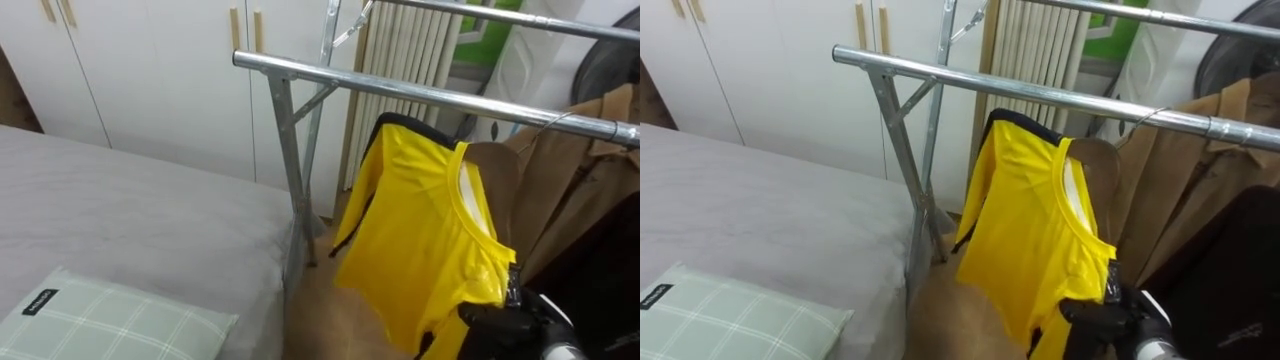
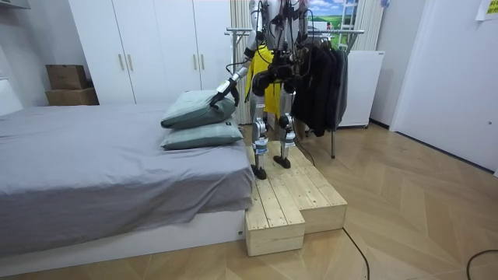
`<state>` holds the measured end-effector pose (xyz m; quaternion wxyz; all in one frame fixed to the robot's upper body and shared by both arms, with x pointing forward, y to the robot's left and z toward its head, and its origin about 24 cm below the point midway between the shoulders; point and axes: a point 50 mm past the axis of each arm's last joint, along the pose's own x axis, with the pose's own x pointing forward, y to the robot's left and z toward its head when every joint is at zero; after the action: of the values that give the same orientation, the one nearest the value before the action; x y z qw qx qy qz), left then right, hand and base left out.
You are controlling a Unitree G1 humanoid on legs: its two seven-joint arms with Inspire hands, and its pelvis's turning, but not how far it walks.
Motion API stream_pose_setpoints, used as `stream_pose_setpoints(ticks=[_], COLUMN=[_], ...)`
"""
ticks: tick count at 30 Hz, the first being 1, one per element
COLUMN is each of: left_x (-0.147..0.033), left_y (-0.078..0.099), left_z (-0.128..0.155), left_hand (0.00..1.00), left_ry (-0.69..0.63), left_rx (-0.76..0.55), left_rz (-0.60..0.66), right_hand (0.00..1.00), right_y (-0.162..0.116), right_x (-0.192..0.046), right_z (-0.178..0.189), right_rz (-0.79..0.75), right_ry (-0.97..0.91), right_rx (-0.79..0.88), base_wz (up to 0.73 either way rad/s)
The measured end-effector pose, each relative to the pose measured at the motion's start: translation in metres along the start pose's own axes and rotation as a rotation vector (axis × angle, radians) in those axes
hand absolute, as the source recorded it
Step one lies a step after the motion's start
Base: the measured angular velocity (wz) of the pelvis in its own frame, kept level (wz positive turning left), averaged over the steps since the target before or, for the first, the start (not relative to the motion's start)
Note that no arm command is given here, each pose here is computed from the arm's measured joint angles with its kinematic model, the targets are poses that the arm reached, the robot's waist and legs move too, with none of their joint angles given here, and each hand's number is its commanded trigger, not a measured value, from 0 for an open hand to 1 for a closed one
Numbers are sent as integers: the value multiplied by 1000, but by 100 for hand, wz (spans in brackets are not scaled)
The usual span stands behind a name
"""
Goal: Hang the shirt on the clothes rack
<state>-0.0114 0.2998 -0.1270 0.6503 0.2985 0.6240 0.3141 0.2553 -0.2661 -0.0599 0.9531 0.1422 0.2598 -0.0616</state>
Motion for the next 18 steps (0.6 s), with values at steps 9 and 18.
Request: stream_pose_setpoints(ticks=[9,18], left_x=[-5,-7], left_y=[-8,-13], left_z=[-1,-2], left_hand=[0,0], left_ry=[11,28], left_rx=[-17,-56], left_rz=[-5,-14], right_hand=[0,0], right_y=[-6,-7], right_x=[-14,-23], right_z=[-30,-48], right_rz=[-5,35], right_ry=[-51,-53], right_rx=[423,537], base_wz=[0,3])
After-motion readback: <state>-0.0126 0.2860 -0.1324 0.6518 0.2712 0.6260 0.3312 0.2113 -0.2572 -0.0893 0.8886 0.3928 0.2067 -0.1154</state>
